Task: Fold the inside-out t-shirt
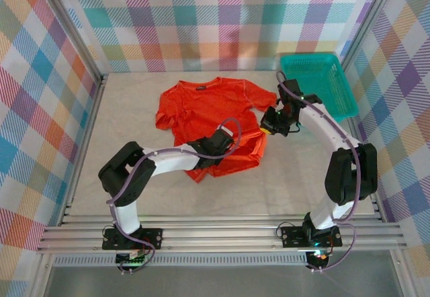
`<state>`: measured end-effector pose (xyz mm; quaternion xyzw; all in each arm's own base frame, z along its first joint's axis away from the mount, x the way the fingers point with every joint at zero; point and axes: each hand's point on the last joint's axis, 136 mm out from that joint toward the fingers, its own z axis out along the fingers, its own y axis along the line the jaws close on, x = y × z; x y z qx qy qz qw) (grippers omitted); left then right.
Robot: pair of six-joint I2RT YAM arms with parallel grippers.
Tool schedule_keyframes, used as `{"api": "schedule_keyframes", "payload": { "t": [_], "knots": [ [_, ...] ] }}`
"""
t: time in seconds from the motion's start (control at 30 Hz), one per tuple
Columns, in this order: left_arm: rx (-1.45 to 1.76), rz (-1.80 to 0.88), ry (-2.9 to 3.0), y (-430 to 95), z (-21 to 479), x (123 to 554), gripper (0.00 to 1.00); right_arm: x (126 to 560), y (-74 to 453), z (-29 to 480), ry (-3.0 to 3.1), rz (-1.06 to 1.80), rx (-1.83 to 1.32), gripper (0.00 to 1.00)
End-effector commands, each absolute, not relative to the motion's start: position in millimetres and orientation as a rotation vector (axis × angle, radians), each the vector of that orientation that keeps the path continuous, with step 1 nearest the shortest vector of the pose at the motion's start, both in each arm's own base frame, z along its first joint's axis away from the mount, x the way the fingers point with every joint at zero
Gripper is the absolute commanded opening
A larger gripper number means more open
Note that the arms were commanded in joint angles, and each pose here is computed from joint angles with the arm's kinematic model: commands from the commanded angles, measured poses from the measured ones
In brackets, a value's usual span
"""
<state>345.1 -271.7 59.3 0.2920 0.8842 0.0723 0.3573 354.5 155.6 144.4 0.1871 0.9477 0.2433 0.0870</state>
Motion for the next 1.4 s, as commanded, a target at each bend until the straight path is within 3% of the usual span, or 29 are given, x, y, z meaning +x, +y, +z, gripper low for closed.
{"api": "schedule_keyframes", "payload": {
  "t": [0.0, 0.1, 0.27, 0.47, 0.6, 0.8, 0.83, 0.93, 1.1, 1.23, 1.37],
  "knots": [
    [0.737, 0.231, 2.29, -258, 60, 342, 0.18, 351, 159, 149, 2.814, 0.768, 0.53, 0.0],
    [0.746, 0.223, 2.3, -258, 66, 341, 0.0, 351, 158, 148, 2.817, 0.754, 0.526, 0.0],
    [0.748, 0.159, 2.349, -261, 115, 331, 0.0, 359, 153, 148, 2.819, 0.707, 0.497, 0.0],
    [0.626, -0.151, 2.332, -278, 208, 313, 0.0, 385, 127, 159, 2.783, 0.645, 0.466, 0.0],
    [0.567, -0.256, 2.318, -283, 241, 309, 0.0, 400, 119, 175, 2.752, 0.635, 0.435, 0.0],
    [0.585, -0.443, 2.419, -309, 232, 309, 0.0, 405, 123, 175, 2.761, 0.658, 0.472, 0.09],
    [0.582, -0.474, 2.437, -314, 230, 309, 0.0, 400, 123, 175, 2.763, 0.664, 0.475, 0.14],
    [0.562, -0.571, 2.502, -327, 222, 308, 0.0, 377, 133, 180, 2.763, 0.696, 0.414, 0.32],
    [0.439, -0.704, 2.618, -333, 210, 315, 0.0, 318, 169, 178, 2.723, 0.837, 0.291, 0.44],
    [0.401, -0.726, 2.632, -335, 208, 320, 0.0, 286, 210, 153, 2.636, 0.983, 0.249, 0.42],
    [0.38, -0.751, 2.615, -338, 219, 322, 0.0, 290, 238, 123, 2.602, 0.996, 0.259, 0.35]
  ]
}}
